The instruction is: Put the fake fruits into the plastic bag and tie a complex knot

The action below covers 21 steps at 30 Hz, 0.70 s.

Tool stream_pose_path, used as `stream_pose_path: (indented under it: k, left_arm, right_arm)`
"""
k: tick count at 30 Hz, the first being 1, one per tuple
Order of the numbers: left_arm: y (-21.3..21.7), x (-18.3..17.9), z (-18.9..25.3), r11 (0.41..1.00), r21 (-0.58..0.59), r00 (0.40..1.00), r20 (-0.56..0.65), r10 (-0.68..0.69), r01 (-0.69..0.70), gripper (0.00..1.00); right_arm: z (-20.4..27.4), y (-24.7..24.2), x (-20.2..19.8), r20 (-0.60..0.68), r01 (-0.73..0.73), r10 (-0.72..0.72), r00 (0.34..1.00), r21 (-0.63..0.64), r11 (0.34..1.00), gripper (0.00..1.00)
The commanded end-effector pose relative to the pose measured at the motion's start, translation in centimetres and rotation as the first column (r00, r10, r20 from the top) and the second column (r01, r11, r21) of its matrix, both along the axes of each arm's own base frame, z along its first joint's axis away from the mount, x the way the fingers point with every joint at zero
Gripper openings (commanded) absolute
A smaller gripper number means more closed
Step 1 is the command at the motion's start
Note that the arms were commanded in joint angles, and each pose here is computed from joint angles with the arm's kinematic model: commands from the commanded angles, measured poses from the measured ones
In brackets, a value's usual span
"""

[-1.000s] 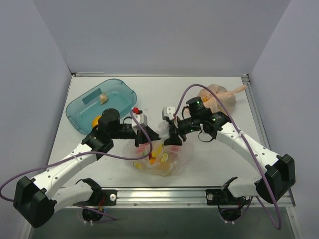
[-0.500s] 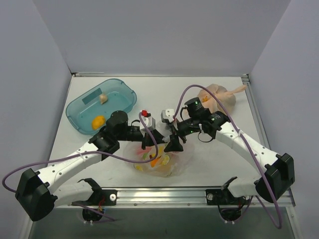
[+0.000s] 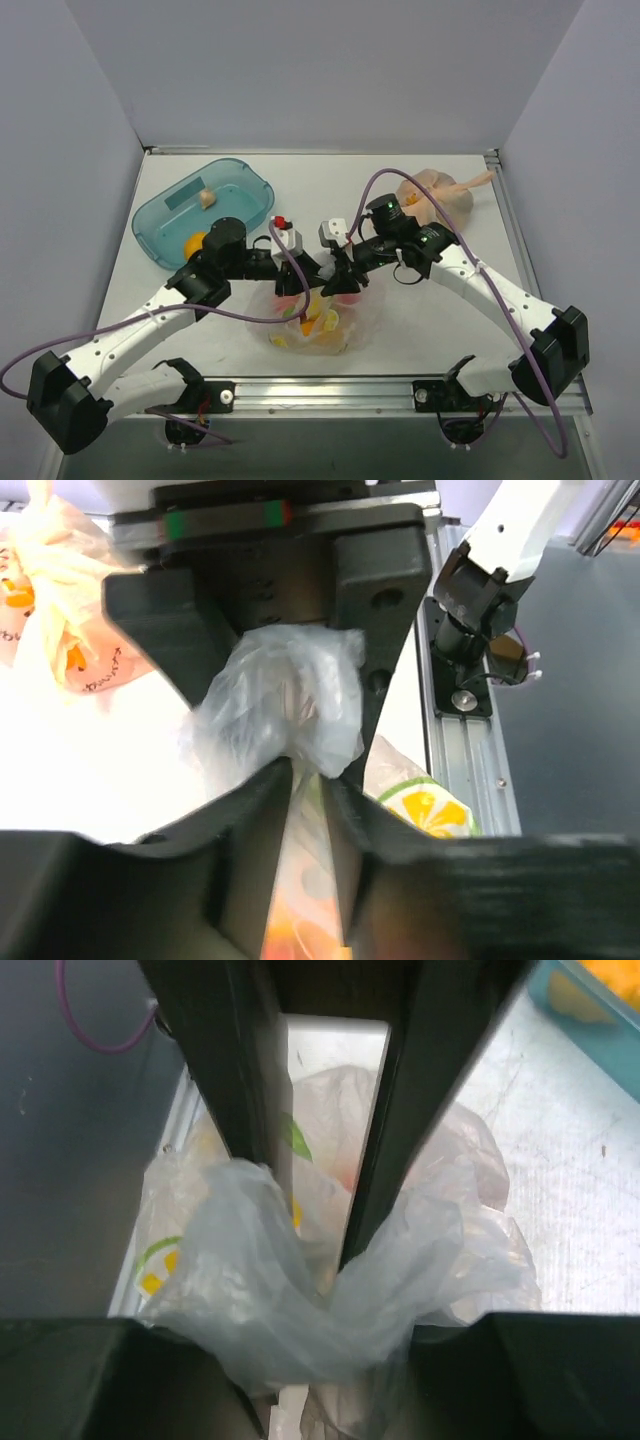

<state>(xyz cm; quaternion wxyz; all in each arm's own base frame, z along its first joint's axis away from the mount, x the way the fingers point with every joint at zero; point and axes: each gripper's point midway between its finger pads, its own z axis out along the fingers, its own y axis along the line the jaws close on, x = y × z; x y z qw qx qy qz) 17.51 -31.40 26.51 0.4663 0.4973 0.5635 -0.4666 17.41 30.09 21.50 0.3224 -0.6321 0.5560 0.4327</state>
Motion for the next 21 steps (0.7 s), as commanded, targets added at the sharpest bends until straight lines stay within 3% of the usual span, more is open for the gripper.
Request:
stream_pose_path:
  k: [1,8,12,16,17,21]
  left_arm:
    - [2.2,-2.0,5.4,0.992,-0.099,0.994,0.077,-0.075,0.082,0.5]
    - [6.0,-1.3,7.1,0.995,-0.096,0.995,0.1,-0.021,0.03,0.6]
    - [7.1,2.7,6.9,0.991,-0.099,0.99,0.097,0.1,-0.09,0.61]
    - [6.4,6.0,6.3,0.99,-0.125,0.998,-0.023,0.066,-0.068,0.64]
    - [6.2,6.5,6.5,0.99,-0.126,0.998,-0.02,0.058,-0.06,0.72]
    - [5.0,7.8,5.6,0.991,-0.13,0.999,-0.047,-0.003,-0.003,0.82]
  right_arm:
    - [0.2,-0.5,0.4,0.025,0.008,-0.008,1.0,-0.002,1.0,0.06]
    - [0.5,-0.5,0.5,0.041,-0.004,0.004,0.999,0.012,1.0,0.03]
    - [0.9,-0.5,0.1,0.077,-0.053,0.05,0.996,0.03,0.998,0.02]
    - [1.0,-0.7,-0.7,0.163,-0.148,0.142,0.976,0.025,0.989,0.01]
    - [0.9,-0.7,-1.0,0.182,-0.172,0.166,0.969,0.018,0.985,0.0]
    - [0.0,-1.1,-2.2,0.26,-0.276,0.275,0.926,-0.034,0.961,0.0]
